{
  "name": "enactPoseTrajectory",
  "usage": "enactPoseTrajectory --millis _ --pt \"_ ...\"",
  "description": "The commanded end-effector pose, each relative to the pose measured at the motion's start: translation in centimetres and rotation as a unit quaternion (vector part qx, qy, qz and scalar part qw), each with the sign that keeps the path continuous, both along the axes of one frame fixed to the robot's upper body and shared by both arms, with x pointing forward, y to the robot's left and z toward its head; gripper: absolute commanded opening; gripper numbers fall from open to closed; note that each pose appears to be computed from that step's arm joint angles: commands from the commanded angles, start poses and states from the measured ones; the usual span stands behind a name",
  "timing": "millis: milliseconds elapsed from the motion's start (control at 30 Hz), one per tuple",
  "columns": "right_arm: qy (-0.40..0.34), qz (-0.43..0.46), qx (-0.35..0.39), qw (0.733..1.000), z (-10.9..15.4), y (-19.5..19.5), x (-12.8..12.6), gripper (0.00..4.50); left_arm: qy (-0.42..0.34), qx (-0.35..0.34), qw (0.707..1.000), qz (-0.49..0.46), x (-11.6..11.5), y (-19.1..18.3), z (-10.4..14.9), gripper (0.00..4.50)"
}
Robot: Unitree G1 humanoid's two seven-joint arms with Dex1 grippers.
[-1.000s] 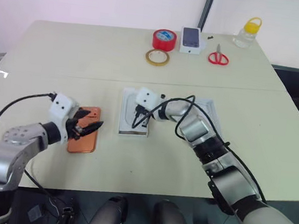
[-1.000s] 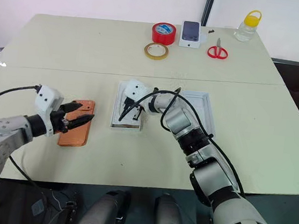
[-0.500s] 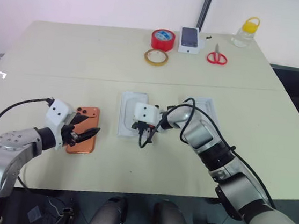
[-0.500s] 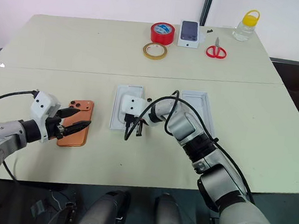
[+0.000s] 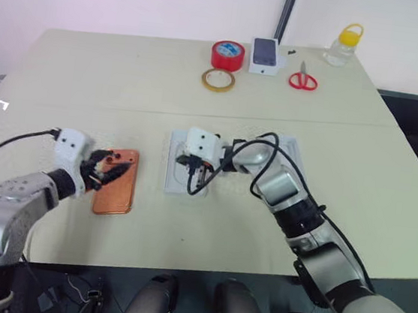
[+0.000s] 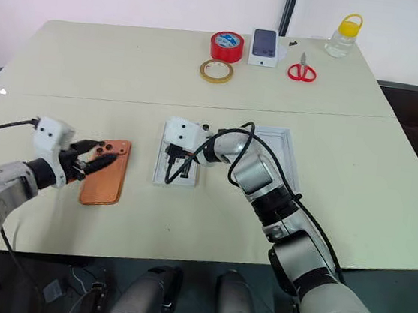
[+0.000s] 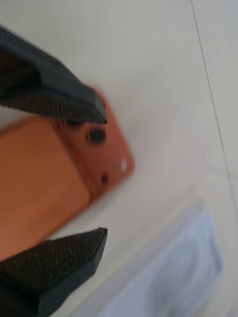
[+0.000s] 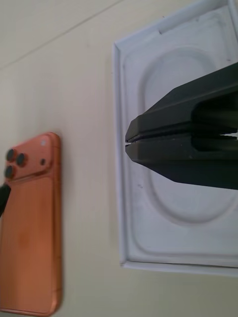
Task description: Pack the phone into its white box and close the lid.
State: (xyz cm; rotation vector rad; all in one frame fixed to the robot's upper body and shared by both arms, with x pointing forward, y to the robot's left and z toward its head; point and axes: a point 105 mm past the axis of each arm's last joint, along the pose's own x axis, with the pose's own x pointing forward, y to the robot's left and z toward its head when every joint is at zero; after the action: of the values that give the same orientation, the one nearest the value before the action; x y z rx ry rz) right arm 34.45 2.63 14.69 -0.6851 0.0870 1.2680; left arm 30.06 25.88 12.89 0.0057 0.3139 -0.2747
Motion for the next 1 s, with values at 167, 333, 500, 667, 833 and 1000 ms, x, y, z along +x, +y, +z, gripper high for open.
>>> enactPoseTrajectory --millis 167,333,500,667,833,1000 --pt "-0.012 0.027 0.017 0.999 0.5 4.8 -3.0 0.0 0.114 -0.062 0.984 0.125 -1.4 4.1 -1.8 4.45" --pt "0.007 0.021 -0.034 0.999 -1.4 6.5 -3.4 0.0 0.181 -0.088 0.976 0.09 -2.1 2.1 -3.1 4.45" --pt "0.011 0.024 -0.067 0.997 -2.4 7.1 -3.5 0.0 0.203 -0.141 0.969 0.02 -2.6 -1.9 -3.1 4.45" --pt "0.002 0.035 -0.089 0.995 -2.9 7.3 -3.6 0.0 0.239 -0.147 0.96 -0.01 -4.1 -4.2 -4.4 4.45" --pt "-0.017 0.044 -0.125 0.991 -3.4 7.3 -3.4 0.0 0.237 -0.174 0.955 -0.04 -4.7 -6.4 -4.8 4.45" --pt "-0.02 0.053 -0.134 0.989 -3.5 7.5 -3.5 0.0 0.231 -0.193 0.952 -0.052 -4.7 -7.1 -4.6 4.45"
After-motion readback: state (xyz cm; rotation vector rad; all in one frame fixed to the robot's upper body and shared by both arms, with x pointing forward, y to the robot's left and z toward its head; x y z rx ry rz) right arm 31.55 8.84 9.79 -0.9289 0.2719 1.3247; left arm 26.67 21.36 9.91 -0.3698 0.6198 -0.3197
